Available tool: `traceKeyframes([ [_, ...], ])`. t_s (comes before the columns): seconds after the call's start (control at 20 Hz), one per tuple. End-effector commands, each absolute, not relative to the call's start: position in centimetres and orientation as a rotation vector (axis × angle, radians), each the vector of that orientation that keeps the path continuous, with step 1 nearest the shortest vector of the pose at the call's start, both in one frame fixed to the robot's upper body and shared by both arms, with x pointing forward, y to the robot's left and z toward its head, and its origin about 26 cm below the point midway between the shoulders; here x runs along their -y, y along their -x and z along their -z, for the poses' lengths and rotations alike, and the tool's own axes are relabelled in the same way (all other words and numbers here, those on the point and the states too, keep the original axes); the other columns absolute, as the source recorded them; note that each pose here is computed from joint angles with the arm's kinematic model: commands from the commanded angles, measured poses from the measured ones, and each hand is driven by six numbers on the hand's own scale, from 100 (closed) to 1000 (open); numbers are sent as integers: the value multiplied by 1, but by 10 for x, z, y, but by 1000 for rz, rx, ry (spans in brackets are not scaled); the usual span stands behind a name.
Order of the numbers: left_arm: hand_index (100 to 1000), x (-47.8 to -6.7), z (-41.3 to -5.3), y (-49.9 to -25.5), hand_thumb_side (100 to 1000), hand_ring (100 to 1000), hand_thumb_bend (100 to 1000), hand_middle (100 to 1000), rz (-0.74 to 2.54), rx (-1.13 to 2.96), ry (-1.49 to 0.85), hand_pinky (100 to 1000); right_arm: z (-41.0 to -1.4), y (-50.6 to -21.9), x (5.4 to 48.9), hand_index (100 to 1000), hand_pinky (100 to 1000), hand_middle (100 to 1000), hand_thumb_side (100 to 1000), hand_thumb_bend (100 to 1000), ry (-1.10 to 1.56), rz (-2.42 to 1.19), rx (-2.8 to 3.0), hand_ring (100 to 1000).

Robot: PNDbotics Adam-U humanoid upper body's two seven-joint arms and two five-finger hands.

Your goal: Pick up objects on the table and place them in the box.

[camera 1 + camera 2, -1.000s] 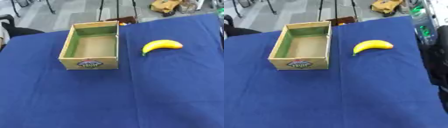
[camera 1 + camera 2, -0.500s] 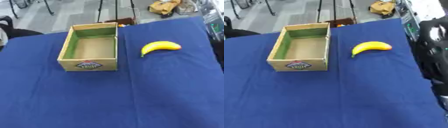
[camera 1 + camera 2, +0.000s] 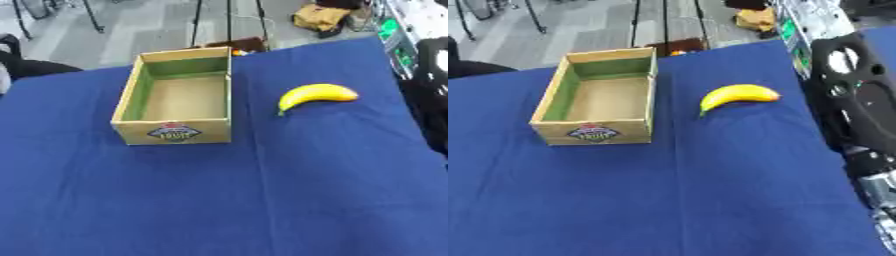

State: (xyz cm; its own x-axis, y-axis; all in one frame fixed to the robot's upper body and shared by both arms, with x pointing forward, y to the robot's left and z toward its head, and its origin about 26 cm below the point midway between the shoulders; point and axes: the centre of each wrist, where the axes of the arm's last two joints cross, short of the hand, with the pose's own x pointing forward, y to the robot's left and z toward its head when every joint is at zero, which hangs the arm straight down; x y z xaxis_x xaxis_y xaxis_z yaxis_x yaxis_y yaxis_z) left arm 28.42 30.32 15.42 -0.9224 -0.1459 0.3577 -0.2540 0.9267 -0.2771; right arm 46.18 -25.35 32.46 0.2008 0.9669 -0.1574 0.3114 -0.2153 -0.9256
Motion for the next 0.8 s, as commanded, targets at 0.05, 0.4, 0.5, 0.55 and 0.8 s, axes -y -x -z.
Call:
traceKeyframes([
  [0.05,794,-305,-162,-282,1000,865,100,876,-435,2780,-293,447,-334,-467,265,989,757,947,961,682,1658,-1035,1148,947],
  [0.4,797,-306,-162,-282,1000,865,100,876,-433,2780,-298,449,-325,-484,290,998,773,937,773,667,1532,-1086,967,973],
  [0.5,796,-306,-162,-282,1000,865,100,876,-432,2779,-298,448,-321,-488,295,997,780,938,733,702,1488,-1102,920,982],
  [0.55,796,-306,-162,-282,1000,865,100,876,-433,2779,-298,449,-319,-490,297,996,779,934,714,732,1467,-1110,897,984],
  [0.8,796,-305,-162,-282,1000,867,100,877,-434,2779,-297,448,-314,-494,303,1000,791,941,596,778,1397,-1126,813,994],
])
